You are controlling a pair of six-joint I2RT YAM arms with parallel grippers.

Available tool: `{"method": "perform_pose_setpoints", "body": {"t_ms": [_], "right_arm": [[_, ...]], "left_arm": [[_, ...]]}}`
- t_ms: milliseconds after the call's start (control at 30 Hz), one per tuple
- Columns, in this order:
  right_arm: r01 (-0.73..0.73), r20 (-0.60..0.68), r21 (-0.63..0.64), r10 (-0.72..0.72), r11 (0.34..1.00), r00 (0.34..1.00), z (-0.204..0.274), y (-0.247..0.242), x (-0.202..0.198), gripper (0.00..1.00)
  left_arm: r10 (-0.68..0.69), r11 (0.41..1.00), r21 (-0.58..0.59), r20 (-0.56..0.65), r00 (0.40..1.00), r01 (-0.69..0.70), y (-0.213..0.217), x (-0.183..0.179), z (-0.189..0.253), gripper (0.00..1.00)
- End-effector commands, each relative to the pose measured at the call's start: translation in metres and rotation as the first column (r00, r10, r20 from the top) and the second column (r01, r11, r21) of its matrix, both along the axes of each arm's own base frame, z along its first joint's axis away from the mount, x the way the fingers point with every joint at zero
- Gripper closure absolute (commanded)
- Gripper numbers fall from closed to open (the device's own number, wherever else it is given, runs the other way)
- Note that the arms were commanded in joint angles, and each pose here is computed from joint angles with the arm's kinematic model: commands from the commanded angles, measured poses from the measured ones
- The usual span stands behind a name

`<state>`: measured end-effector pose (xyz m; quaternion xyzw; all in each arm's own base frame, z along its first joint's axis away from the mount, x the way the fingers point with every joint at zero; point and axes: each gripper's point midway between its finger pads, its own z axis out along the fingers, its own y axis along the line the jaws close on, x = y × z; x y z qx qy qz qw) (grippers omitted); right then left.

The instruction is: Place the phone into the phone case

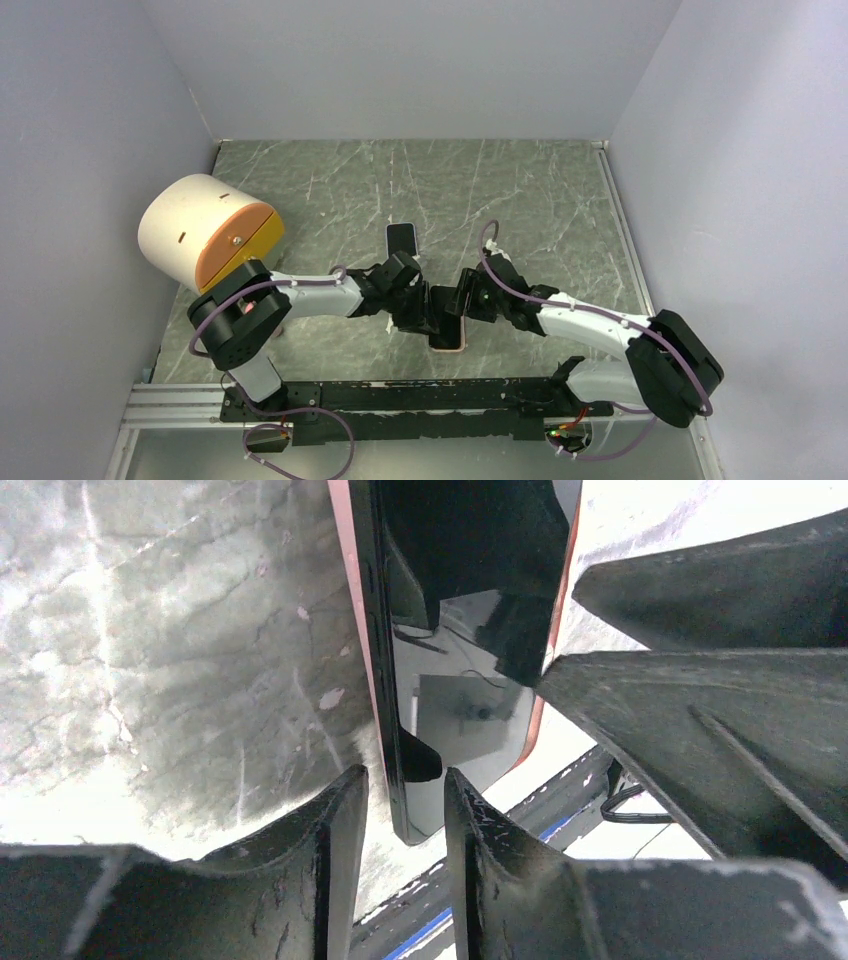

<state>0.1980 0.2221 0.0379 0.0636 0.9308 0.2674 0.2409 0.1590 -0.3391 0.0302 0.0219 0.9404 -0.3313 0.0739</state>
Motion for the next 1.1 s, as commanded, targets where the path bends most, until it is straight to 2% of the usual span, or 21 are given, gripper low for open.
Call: {"method": "perform_pose_setpoints", "body": {"t_ms": [0,467,567,900,1000,1067], "right_arm": [[-0.024,0.004,0.015,0.024,1.0,1.0,0.013,-0.001,-0.006,0.45],[0.006,-0.041,0.047,-0.004,0.999,0.999,-0.005,-0.006,-0.02,0.59],[-0.001,-0.043,0.097,0.005,0.995,0.999,-0.005,-0.001,-0.023,0.64],[0.03,-0.059,0.191,-0.019,0.981,0.998,-0.004,0.006,-0.028,0.69],[0.042,-0.063,0.227,-0.028,0.973,0.998,-0.002,0.008,-0.028,0.7],[0.048,-0.061,0.242,-0.034,0.969,0.998,0.0,0.009,-0.029,0.71]], "left_arm": [[-0.002,0.999,-0.036,0.012,1.0,0.002,-0.006,0.002,0.022,0.61],[-0.04,0.998,-0.055,0.008,0.999,0.04,-0.019,-0.001,0.015,0.7],[-0.043,0.997,-0.061,0.011,0.999,0.044,-0.022,-0.002,0.015,0.72],[-0.09,0.992,-0.086,-0.008,0.996,0.089,-0.038,-0.016,0.011,0.8],[-0.109,0.988,-0.106,0.006,0.994,0.109,-0.049,-0.017,0.016,0.79],[-0.114,0.985,-0.127,0.011,0.993,0.115,-0.054,-0.017,0.019,0.76]]}}
